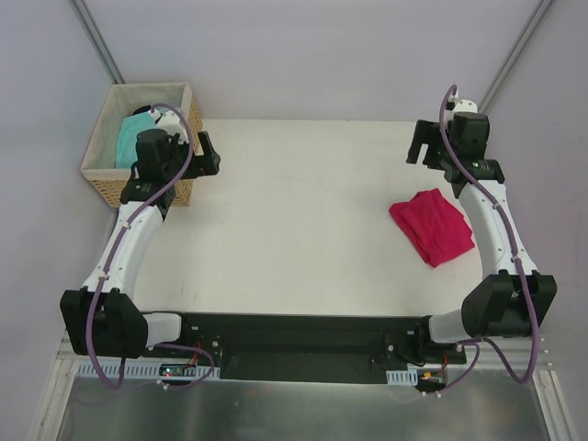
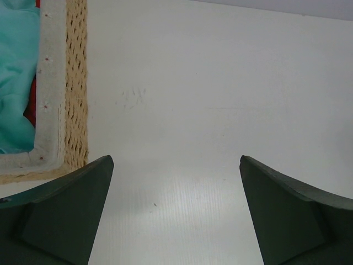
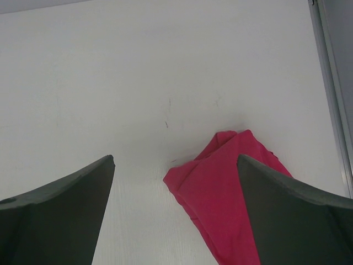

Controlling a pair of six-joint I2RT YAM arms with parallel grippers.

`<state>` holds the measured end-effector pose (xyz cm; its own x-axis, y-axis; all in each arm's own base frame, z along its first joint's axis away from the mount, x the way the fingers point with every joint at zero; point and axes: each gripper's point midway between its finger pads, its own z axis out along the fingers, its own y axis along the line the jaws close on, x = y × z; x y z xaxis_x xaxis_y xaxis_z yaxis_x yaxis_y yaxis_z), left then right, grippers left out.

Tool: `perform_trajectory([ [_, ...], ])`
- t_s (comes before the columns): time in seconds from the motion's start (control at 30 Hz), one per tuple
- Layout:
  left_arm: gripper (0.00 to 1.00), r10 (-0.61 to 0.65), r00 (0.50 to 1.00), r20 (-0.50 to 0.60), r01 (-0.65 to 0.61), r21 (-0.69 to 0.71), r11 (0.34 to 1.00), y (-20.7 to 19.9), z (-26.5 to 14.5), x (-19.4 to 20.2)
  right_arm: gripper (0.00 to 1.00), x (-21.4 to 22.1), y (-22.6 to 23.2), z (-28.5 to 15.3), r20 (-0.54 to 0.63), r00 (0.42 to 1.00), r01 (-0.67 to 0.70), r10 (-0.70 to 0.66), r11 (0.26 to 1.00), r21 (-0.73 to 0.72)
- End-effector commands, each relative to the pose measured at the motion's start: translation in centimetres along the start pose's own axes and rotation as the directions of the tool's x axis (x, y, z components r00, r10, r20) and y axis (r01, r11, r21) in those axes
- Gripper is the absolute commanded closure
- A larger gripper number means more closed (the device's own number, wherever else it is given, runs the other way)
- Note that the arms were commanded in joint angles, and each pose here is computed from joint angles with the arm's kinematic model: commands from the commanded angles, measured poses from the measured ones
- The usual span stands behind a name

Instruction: Fold and stack the t-shirts

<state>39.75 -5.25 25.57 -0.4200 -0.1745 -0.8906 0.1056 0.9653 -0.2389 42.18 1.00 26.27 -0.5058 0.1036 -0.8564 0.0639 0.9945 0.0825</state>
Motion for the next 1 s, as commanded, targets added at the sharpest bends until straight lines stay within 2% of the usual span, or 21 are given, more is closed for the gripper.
perform_trajectory([
  [0.0,0.01,0.02,0.998,0.053,-0.021,0.023,1.0,-0.1,0.0,-1.3,0.03,-0.7,-0.5,-1.2,0.054,0.998,-0.033,0.033,0.999,-0.009],
  [0.23,0.01,-0.013,0.999,0.051,0.011,0.04,0.999,0.0,0.0,-0.6,0.03,2.1,-0.7,0.6,-0.033,0.999,-0.032,0.032,0.999,-0.001],
  [0.37,0.01,-0.027,0.998,0.062,0.023,0.073,0.997,-0.6,-0.5,-1.0,0.01,4.3,0.6,2.6,-0.111,0.993,-0.042,0.034,0.997,-0.072],
  [0.43,0.01,-0.02,0.998,0.055,0.014,0.115,0.993,-1.3,-0.5,-1.1,0.06,5.4,1.1,3.3,-0.15,0.988,-0.053,0.038,0.993,-0.102],
  [0.53,0.01,-0.03,0.998,0.05,0.023,0.139,0.99,-1.8,-0.3,-1.4,0.22,7.4,1.9,4.6,-0.238,0.97,-0.083,0.048,0.987,-0.14],
  [0.57,0.02,-0.035,0.998,0.054,0.027,0.144,0.989,-1.9,-0.4,-1.6,0.31,7.7,2.1,4.8,-0.266,0.963,-0.09,0.049,0.985,-0.146],
  [0.67,0.02,-0.044,0.996,0.079,0.031,0.158,0.987,-2.4,-0.9,-2.9,0.45,8.4,1.2,4.8,-0.318,0.947,-0.08,0.048,0.993,-0.09],
  [0.73,0.01,-0.033,0.994,0.107,0.014,0.176,0.984,-2.9,-1.3,-4.1,0.46,8.4,1.4,5.3,-0.351,0.936,-0.061,0.021,0.993,-0.104],
  [0.83,0.01,-0.024,0.994,0.108,0.0,0.211,0.977,-3.8,-1.6,-5.2,0.58,9.5,1.6,5.2,-0.396,0.918,-0.058,0.01,0.992,-0.109],
  [0.97,0.01,-0.032,0.994,0.105,0.007,0.224,0.974,-4.2,-1.3,-6.2,0.59,11.2,2.1,5.0,-0.458,0.887,-0.106,0.047,0.989,-0.104],
])
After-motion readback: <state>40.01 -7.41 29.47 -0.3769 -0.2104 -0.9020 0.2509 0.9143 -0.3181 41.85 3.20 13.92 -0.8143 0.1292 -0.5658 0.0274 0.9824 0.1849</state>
